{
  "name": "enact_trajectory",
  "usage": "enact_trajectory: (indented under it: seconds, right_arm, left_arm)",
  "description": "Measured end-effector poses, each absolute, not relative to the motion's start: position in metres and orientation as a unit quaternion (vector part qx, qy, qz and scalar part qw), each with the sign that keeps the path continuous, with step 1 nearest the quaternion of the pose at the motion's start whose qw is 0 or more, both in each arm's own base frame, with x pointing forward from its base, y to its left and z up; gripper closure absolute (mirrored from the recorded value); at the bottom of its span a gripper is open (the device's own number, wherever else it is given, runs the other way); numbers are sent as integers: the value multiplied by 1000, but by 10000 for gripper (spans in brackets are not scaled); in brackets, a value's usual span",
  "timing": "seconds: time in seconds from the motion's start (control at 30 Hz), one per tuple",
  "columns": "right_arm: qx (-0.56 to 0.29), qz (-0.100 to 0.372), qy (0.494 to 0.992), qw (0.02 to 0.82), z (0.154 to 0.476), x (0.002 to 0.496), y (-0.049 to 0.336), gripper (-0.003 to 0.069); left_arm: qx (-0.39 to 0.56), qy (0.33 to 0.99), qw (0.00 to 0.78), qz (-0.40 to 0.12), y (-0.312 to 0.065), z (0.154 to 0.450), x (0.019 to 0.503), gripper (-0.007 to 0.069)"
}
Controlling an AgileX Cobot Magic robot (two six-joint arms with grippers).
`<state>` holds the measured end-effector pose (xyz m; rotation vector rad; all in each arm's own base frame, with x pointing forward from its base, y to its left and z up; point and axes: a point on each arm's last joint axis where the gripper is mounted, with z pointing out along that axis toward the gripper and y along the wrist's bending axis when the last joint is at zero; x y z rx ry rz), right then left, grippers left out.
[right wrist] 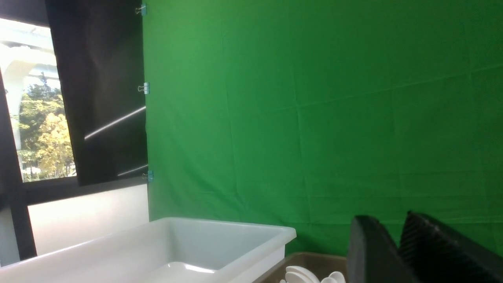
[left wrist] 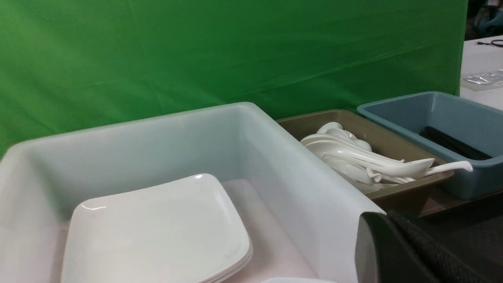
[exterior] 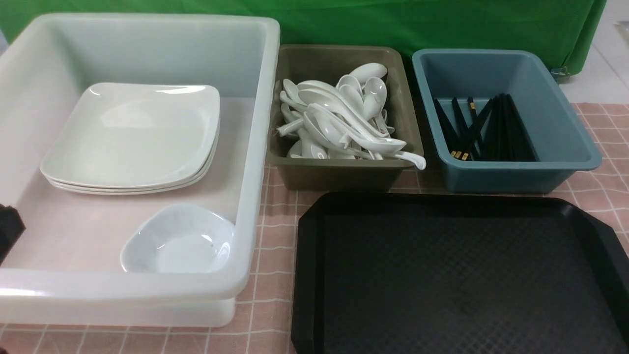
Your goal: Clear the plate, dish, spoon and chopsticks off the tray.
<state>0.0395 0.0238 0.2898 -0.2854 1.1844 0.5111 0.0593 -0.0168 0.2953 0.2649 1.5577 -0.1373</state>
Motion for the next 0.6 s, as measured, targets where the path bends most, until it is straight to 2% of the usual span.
enact_trajectory:
  seconds: [0.1, 0.2, 0.3, 0.6]
  right_arm:
    - [-133, 237, 550, 790, 290, 40, 24, 463]
    - [-133, 237, 550, 790, 290, 40, 24, 454]
    - [-133, 237, 550, 790, 290, 40, 24, 447]
    - [-132, 237, 551, 789, 290, 40, 24, 427]
  left_arm:
    - [97, 697, 710, -35, -12, 282, 57, 621]
    - [61, 692, 719, 14, -4, 247, 56, 621]
    - [55, 694, 716, 42, -1, 218, 56, 621]
    - [69, 749, 657, 41, -2, 192, 56, 621]
